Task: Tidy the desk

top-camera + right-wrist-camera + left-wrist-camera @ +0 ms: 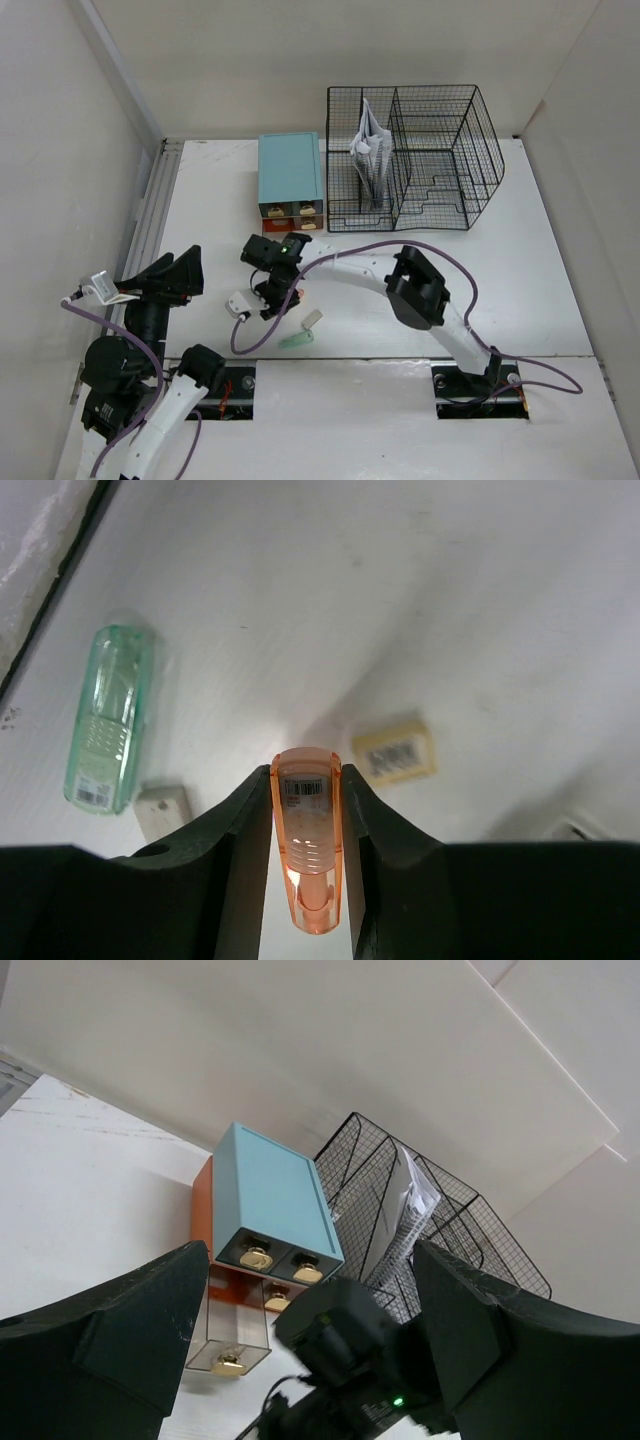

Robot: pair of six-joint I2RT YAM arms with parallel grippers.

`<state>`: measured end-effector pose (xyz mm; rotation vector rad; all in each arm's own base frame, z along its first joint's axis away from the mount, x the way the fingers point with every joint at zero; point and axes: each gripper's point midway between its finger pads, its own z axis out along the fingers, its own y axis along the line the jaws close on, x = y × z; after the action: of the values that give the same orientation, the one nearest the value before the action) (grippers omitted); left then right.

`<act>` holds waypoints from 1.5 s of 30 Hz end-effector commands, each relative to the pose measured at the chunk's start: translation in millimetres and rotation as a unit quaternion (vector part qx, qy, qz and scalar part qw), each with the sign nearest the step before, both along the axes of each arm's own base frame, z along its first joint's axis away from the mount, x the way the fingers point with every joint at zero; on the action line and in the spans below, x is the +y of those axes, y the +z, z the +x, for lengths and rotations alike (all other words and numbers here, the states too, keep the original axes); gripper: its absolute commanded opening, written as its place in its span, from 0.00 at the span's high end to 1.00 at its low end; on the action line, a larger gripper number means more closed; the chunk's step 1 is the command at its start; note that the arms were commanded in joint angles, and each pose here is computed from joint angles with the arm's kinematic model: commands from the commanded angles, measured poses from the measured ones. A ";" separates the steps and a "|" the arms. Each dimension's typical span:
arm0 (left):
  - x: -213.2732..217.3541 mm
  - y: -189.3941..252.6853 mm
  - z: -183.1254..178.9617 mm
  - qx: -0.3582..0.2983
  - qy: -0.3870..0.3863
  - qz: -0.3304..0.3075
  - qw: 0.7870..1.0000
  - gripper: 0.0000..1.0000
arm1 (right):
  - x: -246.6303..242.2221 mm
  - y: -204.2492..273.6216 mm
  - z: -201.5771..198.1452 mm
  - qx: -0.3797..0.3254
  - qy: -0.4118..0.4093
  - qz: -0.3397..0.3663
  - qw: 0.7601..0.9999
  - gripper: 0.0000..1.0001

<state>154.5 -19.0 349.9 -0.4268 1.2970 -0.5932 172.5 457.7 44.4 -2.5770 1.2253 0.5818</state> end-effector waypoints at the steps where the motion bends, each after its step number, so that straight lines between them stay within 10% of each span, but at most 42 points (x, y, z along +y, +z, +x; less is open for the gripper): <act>1: 5.5 5.8 -4.5 -0.015 0.007 -0.011 1.000 0.19 | 22.4 106.1 14.2 -0.070 -0.012 0.103 0.992 0.89; 13: 7.3 4.6 -2.1 -0.010 0.015 -0.015 1.000 0.19 | 41.8 193.4 77.3 -0.096 -0.063 0.309 0.944 0.89; 31: 10.7 -1.2 0.9 0.004 0.028 -0.016 0.999 0.19 | 55.8 154.3 140.4 0.062 -0.128 0.339 0.930 0.89; 45: 10.7 -1.2 0.9 0.004 0.028 -0.016 0.999 0.19 | 43.2 122.3 162.8 0.024 -0.178 0.303 0.936 0.49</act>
<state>156.4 -9.5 343.9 -0.4844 1.3029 -0.5552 324.7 498.2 154.2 -1.8313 1.2788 0.8242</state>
